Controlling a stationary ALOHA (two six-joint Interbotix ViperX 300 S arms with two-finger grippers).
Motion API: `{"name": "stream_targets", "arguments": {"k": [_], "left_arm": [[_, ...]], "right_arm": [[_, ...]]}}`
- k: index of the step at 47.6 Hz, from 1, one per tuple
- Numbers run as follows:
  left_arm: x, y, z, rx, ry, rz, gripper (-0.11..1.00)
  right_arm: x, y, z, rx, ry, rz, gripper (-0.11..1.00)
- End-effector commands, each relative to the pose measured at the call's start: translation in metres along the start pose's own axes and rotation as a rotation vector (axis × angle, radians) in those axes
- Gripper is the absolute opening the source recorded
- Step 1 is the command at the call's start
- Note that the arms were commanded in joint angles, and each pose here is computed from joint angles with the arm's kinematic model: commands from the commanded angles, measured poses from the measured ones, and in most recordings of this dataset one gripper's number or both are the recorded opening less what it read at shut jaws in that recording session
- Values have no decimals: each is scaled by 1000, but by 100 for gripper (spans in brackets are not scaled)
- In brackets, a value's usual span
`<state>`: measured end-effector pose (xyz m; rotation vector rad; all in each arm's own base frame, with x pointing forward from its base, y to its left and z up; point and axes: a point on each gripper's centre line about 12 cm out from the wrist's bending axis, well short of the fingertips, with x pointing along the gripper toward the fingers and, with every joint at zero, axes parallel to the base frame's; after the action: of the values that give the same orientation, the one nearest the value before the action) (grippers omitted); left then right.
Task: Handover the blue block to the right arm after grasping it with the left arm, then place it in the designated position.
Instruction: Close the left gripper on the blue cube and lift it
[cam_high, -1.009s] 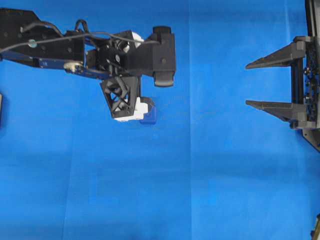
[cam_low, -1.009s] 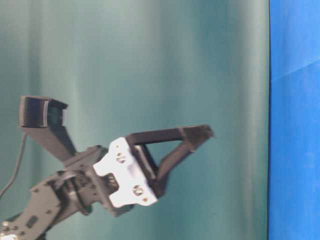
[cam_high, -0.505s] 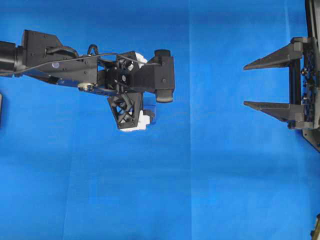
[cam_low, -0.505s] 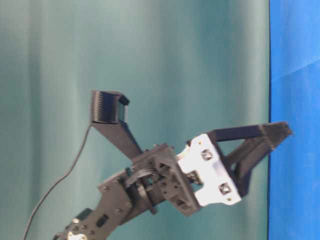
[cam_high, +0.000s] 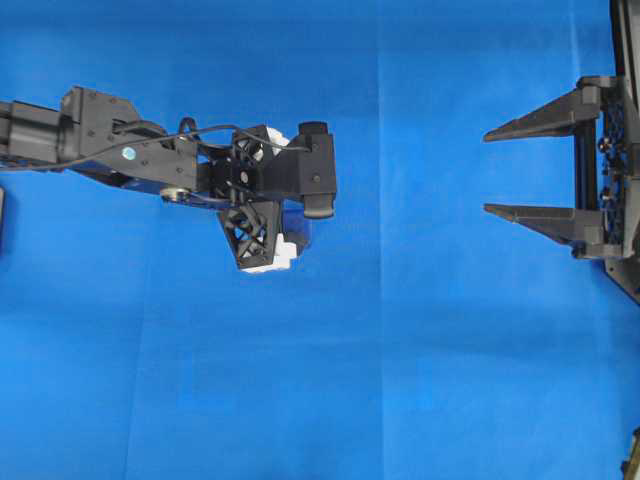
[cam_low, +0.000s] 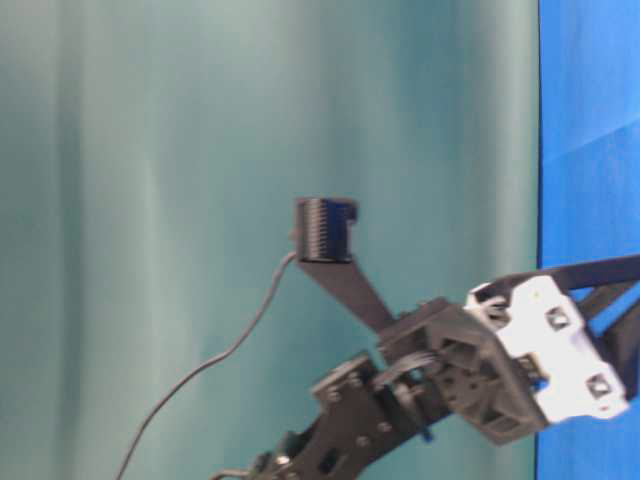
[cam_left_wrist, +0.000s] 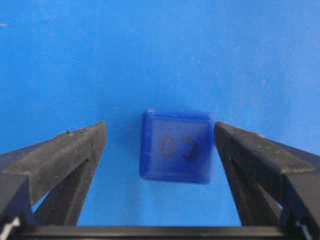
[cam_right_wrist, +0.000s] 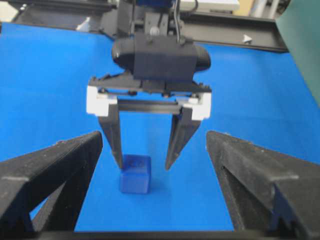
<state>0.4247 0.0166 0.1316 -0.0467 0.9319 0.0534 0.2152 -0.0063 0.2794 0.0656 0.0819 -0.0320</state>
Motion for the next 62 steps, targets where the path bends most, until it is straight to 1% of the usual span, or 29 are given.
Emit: {"name": "stream_targets", "arguments": {"k": [1,14,31,35,38,40,43,44,45,46,51,62], "left_arm": [[0,-4,6,1,-27,-6,92],[18,-5,-6,4,9,-6,92],[18,-4,-7,4,11,-6,92],[18,-5,-7,10,12,-7,90],[18,-6,-7,29,16,-9,87],[18,-7,-8,31,22,-9,80],[18,-6,-8,8,29,-8,65],[18,-6,-9,5,32,-7,57],[17,-6,-9,2,34,-7,51],[17,-6,-9,-3,34,-7,48],[16,-7,-7,-15,31,-8,49],[13,-8,-6,-11,36,-9,49]], "right_arm": [[2,0,8,2,-22,0,97],[2,0,6,3,-17,-1,97],[2,0,6,2,-12,-1,97],[2,0,5,2,-11,-1,97],[2,0,5,3,-11,-1,97],[2,0,5,3,-11,0,97],[2,0,6,3,-15,-1,97],[2,0,7,3,-17,-1,97],[2,0,7,2,-17,-1,97],[2,0,7,2,-17,-1,97],[2,0,7,3,-17,-1,97],[2,0,7,2,-17,-1,97]]}}
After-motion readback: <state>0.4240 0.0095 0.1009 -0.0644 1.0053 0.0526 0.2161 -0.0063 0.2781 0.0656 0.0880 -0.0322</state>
